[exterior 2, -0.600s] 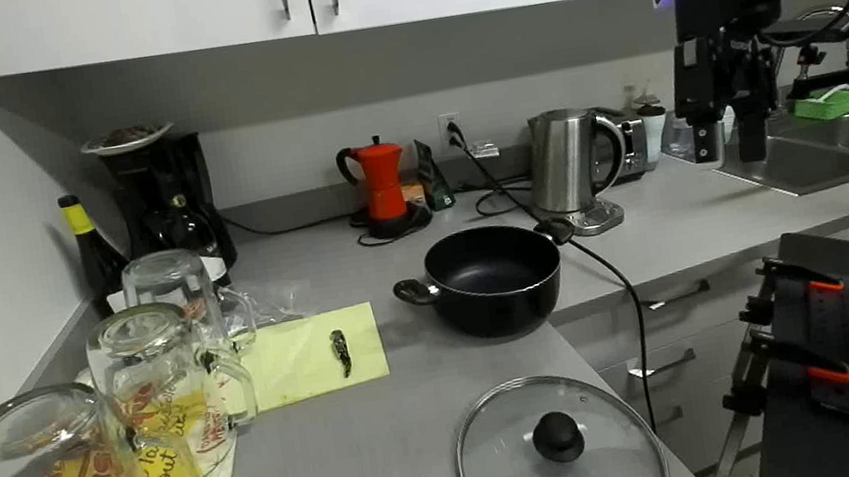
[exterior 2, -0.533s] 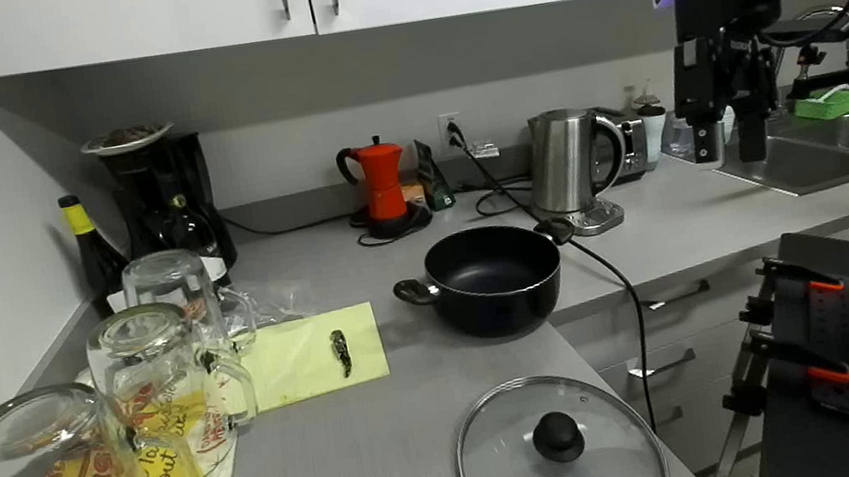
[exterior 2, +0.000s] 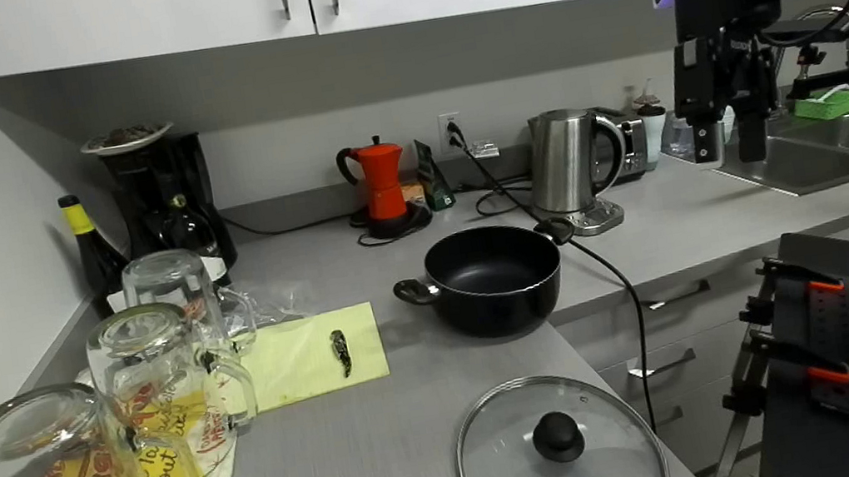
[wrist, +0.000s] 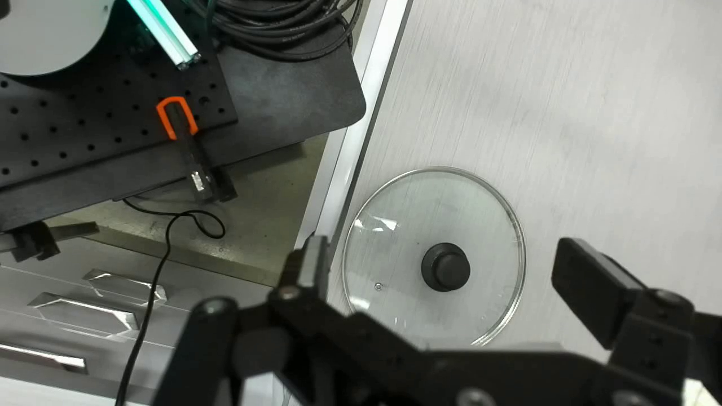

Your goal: Place the lid on the pot

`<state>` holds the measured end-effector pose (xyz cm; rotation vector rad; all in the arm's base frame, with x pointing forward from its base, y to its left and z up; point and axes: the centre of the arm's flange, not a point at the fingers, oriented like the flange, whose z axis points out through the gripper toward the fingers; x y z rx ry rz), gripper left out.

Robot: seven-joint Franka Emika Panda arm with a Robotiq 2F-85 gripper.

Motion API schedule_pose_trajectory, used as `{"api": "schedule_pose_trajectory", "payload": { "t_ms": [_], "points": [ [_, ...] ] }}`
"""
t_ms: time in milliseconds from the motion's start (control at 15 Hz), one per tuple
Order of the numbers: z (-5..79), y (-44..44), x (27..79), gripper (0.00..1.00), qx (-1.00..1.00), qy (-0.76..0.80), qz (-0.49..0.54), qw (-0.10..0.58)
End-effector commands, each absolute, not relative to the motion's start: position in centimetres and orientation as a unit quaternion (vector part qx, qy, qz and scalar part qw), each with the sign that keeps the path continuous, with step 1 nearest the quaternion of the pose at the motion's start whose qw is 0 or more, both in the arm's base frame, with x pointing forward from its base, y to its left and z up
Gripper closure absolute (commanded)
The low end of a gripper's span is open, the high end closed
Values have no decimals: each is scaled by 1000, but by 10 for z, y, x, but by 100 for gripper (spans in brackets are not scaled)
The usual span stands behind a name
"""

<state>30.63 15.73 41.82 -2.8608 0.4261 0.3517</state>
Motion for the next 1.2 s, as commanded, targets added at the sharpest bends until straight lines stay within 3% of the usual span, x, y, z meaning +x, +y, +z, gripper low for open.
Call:
{"api": "schedule_pose_trajectory", "payload": {
  "t_ms": [0, 1133],
  "points": [
    [415, 161, 309, 0, -977, 142, 120, 108],
    [286, 294, 348, 0, -981, -83, 171, -26]
  ]
}}
